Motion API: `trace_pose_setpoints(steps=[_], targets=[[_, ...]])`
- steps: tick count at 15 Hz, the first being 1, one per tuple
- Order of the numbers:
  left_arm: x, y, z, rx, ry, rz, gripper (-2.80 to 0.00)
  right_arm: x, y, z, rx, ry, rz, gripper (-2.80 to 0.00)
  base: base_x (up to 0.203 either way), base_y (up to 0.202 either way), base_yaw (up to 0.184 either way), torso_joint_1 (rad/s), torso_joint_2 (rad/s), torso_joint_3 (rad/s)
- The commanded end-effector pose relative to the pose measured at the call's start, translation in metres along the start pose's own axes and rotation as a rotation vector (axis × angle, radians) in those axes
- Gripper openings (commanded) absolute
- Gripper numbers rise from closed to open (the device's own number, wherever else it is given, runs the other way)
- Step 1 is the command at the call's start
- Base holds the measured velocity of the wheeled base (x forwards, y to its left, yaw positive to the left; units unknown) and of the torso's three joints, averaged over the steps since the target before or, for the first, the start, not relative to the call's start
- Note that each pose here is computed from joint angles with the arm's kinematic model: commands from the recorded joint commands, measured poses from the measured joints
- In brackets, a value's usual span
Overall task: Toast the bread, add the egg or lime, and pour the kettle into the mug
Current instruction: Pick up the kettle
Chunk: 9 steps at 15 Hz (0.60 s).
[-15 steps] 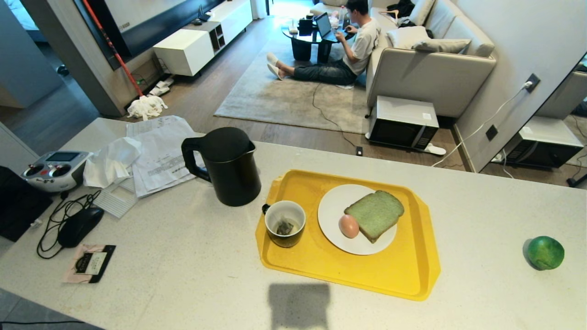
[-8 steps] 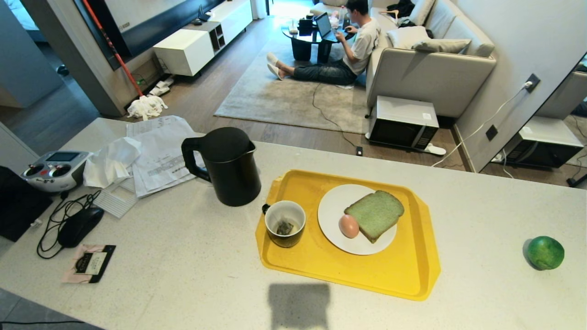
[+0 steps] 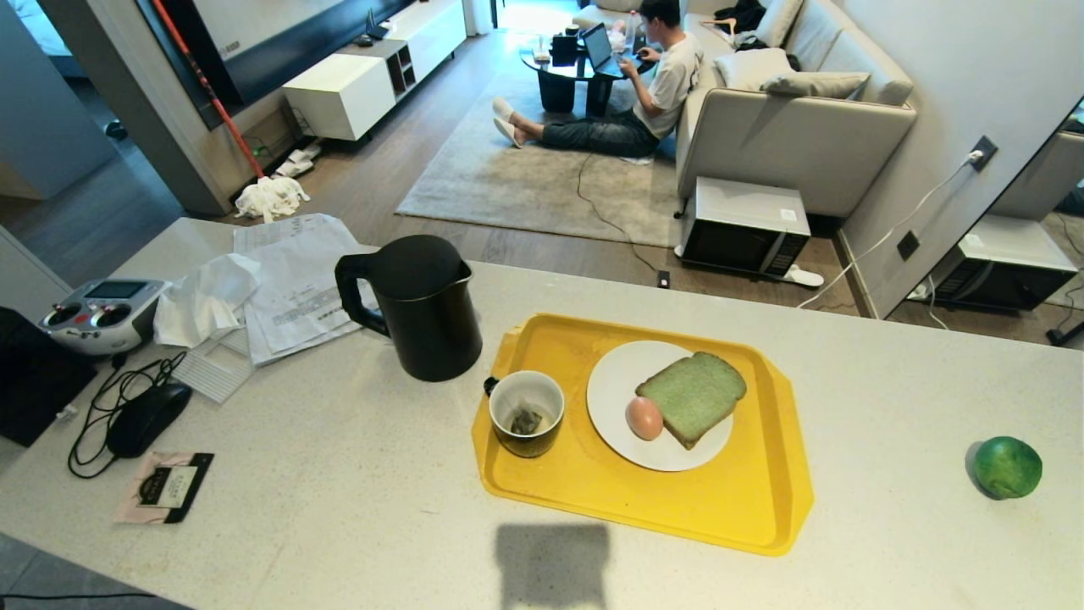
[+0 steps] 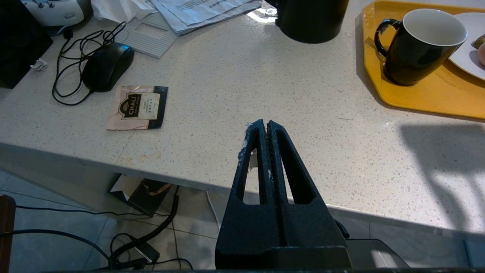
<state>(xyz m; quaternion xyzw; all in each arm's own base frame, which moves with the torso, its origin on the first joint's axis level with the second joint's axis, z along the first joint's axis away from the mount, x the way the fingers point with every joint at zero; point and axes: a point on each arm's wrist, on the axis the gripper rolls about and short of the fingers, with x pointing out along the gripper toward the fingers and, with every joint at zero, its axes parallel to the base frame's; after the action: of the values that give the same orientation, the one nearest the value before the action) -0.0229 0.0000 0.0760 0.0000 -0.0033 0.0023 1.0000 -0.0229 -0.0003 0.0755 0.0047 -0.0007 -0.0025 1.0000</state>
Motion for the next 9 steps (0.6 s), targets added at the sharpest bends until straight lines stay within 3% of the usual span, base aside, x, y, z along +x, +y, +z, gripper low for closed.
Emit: trace_pose_setpoints(steps=[1, 9], targets=[[0.0001, 0.0000, -0.0004, 0.000, 0.000, 0.001, -2.80, 0.0002, 0.0000, -0.0004, 0.000, 0.003, 0.000, -2.80, 0.000, 0.000, 0.000, 0.000, 0.00, 0.000], [0.0001, 0.0000, -0.0004, 0.000, 0.000, 0.001, -2.80, 0.0002, 0.0000, -0.0004, 0.000, 0.003, 0.000, -2.80, 0.000, 0.000, 0.000, 0.000, 0.00, 0.000]])
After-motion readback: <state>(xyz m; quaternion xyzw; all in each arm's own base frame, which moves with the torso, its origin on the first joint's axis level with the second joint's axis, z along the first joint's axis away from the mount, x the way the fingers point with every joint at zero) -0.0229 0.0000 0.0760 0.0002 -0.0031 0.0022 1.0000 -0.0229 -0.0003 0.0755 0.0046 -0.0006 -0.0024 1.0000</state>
